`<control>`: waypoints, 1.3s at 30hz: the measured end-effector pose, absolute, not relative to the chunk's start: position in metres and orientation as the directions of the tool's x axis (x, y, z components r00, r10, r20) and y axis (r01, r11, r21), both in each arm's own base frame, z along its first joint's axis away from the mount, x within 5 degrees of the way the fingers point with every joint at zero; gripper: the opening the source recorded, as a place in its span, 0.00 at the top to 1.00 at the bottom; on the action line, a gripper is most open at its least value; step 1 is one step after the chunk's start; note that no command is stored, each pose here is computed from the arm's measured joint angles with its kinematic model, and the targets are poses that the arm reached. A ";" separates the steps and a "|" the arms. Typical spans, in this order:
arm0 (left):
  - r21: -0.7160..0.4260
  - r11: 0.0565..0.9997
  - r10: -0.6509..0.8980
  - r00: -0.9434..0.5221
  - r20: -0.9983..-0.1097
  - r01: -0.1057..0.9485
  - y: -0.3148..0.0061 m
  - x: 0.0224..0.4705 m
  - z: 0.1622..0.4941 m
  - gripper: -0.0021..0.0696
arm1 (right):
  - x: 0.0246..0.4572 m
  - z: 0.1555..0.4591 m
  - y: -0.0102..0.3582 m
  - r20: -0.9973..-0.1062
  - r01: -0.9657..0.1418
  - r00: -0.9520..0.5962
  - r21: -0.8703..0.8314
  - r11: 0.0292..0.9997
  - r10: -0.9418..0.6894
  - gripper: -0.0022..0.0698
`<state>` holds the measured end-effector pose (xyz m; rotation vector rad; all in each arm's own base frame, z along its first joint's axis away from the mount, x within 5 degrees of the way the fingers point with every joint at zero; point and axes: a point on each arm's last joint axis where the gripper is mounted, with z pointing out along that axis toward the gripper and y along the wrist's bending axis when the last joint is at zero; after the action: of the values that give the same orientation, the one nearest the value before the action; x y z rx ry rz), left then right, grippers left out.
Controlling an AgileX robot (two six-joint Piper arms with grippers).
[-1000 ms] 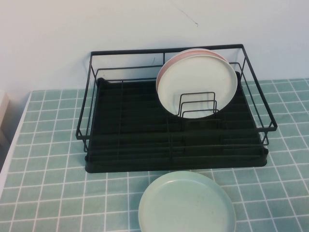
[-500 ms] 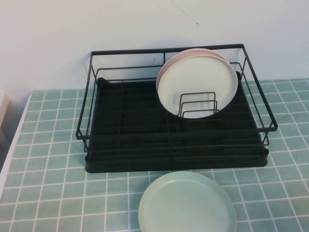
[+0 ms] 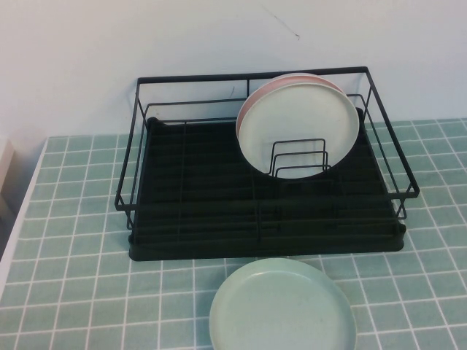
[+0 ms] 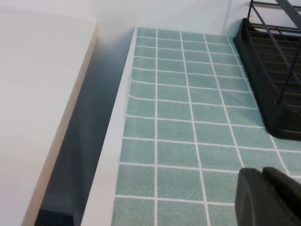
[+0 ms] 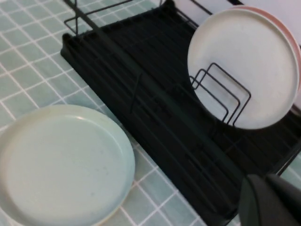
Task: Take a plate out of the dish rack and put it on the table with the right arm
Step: Grasp the plate from the shelf
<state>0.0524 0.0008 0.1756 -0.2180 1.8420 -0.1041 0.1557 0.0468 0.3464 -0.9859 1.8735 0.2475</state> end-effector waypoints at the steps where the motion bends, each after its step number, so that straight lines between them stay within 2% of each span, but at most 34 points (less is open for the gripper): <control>1: -0.184 0.978 -0.203 -0.265 -0.943 -0.096 0.001 0.052 0.176 0.98 | 0.168 0.354 0.048 -0.810 -0.747 -0.177 -0.259 0.612 -0.559 0.97; 7: -0.184 0.978 -0.203 -0.265 -0.943 -0.096 0.001 0.052 0.176 0.98 | 0.241 0.379 0.065 -0.689 -0.817 -0.057 -0.384 0.430 -0.722 0.97; 10: -0.184 0.978 -0.203 -0.265 -0.943 -0.096 0.001 0.052 0.176 0.98 | 0.276 0.382 0.082 -0.593 -0.824 0.009 -0.461 0.330 -0.805 0.97; 12: -0.184 0.978 -0.203 -0.265 -0.943 -0.096 0.001 0.052 0.176 0.98 | 0.300 0.378 0.091 -0.545 -0.821 0.019 -0.487 0.298 -0.838 0.97; 16: -0.184 0.978 -0.203 -0.265 -0.943 -0.096 0.001 0.052 0.176 0.98 | 0.343 0.374 0.101 -0.531 -0.811 0.014 -0.502 0.301 -0.847 0.96; 19: -0.184 0.978 -0.203 -0.265 -0.943 -0.096 0.001 0.052 0.176 0.98 | 0.367 0.368 0.107 -0.533 -0.811 0.014 -0.501 0.302 -0.846 0.83; 24: -0.184 0.978 -0.203 -0.265 -0.943 -0.096 0.001 0.052 0.176 0.98 | 0.393 0.353 0.119 -0.516 -0.823 0.069 -0.514 0.244 -0.854 0.45; 26: -0.184 0.978 -0.203 -0.265 -0.943 -0.096 0.001 0.052 0.176 0.98 | 0.400 0.344 0.128 -0.489 -0.822 0.118 -0.536 0.191 -0.864 0.39; 30: -0.184 0.978 -0.203 -0.265 -0.943 -0.096 0.001 0.052 0.176 0.98 | 0.411 0.327 0.151 -0.454 -0.796 0.195 -0.591 0.129 -0.869 0.39; 34: -0.184 0.978 -0.203 -0.265 -0.943 -0.096 0.001 0.052 0.176 0.98 | 0.422 0.313 0.169 -0.444 -0.750 0.225 -0.647 0.136 -0.867 0.41; 39: -0.184 0.978 -0.203 -0.265 -0.943 -0.096 0.001 0.052 0.176 0.98 | 0.434 0.293 0.176 -0.430 -0.743 0.229 -0.657 0.128 -0.873 0.41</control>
<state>0.0524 0.0008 0.1756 -0.2180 1.8420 -0.1041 0.4336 0.1764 0.2934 -1.6368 1.5377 -0.1892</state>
